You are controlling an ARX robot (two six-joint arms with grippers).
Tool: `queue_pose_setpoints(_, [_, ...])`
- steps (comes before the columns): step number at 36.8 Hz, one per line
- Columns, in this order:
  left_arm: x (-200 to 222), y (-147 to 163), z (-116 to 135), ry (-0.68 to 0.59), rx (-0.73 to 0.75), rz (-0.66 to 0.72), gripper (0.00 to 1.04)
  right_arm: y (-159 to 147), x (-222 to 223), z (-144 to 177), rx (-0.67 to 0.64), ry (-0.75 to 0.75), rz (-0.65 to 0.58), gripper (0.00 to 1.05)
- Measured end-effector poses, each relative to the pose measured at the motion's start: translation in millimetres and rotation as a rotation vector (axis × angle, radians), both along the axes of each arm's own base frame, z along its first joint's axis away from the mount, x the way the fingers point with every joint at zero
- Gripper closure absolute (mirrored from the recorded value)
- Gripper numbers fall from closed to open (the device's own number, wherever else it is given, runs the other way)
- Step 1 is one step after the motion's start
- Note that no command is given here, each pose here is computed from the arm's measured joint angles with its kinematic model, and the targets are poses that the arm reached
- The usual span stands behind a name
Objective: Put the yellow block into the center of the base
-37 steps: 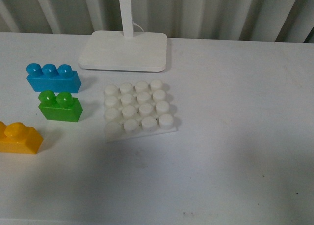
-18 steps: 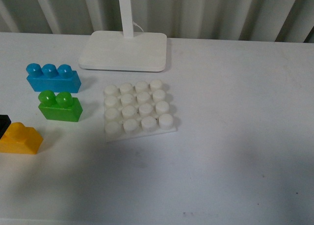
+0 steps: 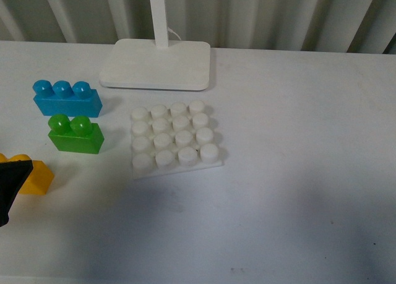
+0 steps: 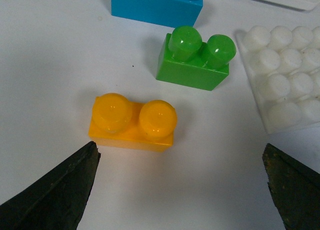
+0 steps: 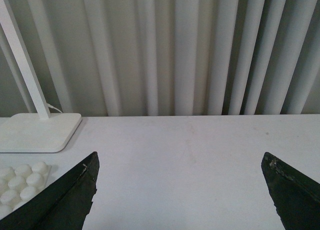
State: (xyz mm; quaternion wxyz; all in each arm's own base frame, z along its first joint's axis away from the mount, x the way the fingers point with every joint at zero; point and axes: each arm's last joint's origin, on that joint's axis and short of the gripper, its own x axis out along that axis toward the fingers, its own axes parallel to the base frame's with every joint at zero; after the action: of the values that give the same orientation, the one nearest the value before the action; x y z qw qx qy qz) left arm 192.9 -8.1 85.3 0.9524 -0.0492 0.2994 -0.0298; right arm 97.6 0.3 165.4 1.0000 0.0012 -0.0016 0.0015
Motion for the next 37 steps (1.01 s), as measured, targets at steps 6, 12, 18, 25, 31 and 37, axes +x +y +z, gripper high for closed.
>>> queue_pose_setpoints(6, [9, 14, -5, 0.01, 0.044, 0.001, 0.06, 0, 0, 0, 0.0, 0.0, 0.0, 0.09])
queue_pose_setpoints(12, [15, 19, -6, 0.007, 0.062, -0.032, 0.06, 0, 0, 0, 0.0, 0.0, 0.0, 0.09])
queue_pose_setpoints(18, [19, 18, -12, 0.02, 0.074, -0.074, 0.06, 0, 0, 0, 0.0, 0.0, 0.0, 0.09])
queue_pose_setpoints(25, [24, 21, -15, 0.025, 0.078, -0.078, 0.06, 0, 0, 0, 0.0, 0.0, 0.0, 0.09])
queue_pose_setpoints(31, [31, 23, -19, 0.032, 0.078, -0.089, 0.06, 0, 0, 0, 0.0, 0.0, 0.0, 0.09])
queue_pose_setpoints(37, [34, 24, -22, 0.039, 0.079, -0.089, 0.06, 0, 0, 0, 0.0, 0.0, 0.0, 0.09])
